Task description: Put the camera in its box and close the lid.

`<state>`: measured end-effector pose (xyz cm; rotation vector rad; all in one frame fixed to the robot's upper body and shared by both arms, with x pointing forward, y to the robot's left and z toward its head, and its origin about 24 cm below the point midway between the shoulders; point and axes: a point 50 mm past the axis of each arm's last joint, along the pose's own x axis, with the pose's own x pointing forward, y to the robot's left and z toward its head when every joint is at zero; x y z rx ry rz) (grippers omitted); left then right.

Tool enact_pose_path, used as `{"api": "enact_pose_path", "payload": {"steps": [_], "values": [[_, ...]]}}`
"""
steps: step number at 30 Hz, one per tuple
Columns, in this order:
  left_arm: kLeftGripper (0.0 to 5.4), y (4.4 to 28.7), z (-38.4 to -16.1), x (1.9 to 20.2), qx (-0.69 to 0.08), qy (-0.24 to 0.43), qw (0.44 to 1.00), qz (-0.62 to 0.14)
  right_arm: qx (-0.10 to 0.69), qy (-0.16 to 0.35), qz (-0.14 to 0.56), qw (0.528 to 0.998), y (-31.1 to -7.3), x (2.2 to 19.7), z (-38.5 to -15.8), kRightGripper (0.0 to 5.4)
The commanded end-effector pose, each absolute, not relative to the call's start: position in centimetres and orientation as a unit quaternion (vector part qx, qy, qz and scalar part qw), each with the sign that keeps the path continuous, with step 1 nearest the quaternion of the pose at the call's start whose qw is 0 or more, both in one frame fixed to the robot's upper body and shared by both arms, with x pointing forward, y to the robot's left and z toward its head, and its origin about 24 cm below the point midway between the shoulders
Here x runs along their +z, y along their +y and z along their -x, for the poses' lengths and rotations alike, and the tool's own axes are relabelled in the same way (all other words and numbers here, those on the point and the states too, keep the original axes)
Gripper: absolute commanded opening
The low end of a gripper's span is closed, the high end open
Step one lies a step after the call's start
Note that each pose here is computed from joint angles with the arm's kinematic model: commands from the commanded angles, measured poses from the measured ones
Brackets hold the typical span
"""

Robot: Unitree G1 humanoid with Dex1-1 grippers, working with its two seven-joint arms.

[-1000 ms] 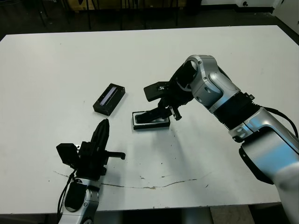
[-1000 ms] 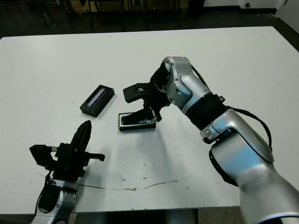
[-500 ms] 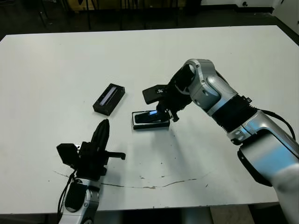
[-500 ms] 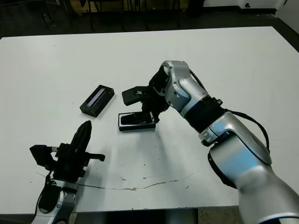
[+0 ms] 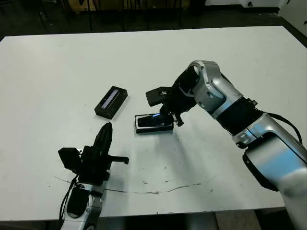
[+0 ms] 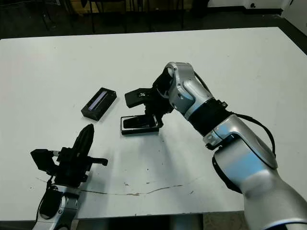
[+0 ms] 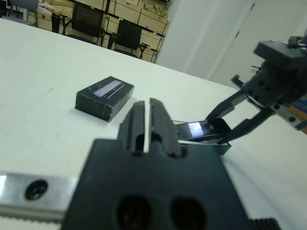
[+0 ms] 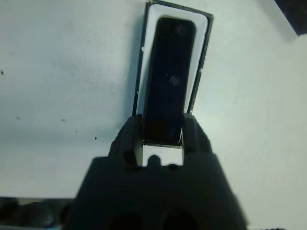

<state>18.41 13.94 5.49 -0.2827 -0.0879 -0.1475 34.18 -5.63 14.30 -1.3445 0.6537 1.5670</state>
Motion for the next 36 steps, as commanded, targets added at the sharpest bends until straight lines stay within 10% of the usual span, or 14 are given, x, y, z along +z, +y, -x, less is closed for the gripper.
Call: {"api": "enact_pose_path", "payload": {"steps": [1,22,29,36], "values": [[0.00,14.2,-17.5,4.4,-0.059,-0.014,0.988,0.141,0.684,0.235,0.531,0.442,-5.0,12.8,-33.3,1.76],[0.00,14.3,-17.8,4.5,-0.062,-0.015,0.987,0.147,0.577,0.179,0.572,0.555,-8.9,17.5,-35.1,5.39],[0.00,14.3,-17.7,4.4,-0.064,-0.016,0.987,0.146,0.550,0.133,0.539,0.624,-11.1,20.6,-35.1,5.39],[0.00,15.2,-17.1,6.0,-0.077,-0.034,0.989,0.124,0.461,0.011,0.378,0.803,-15.1,21.7,-33.6,5.39]]}}
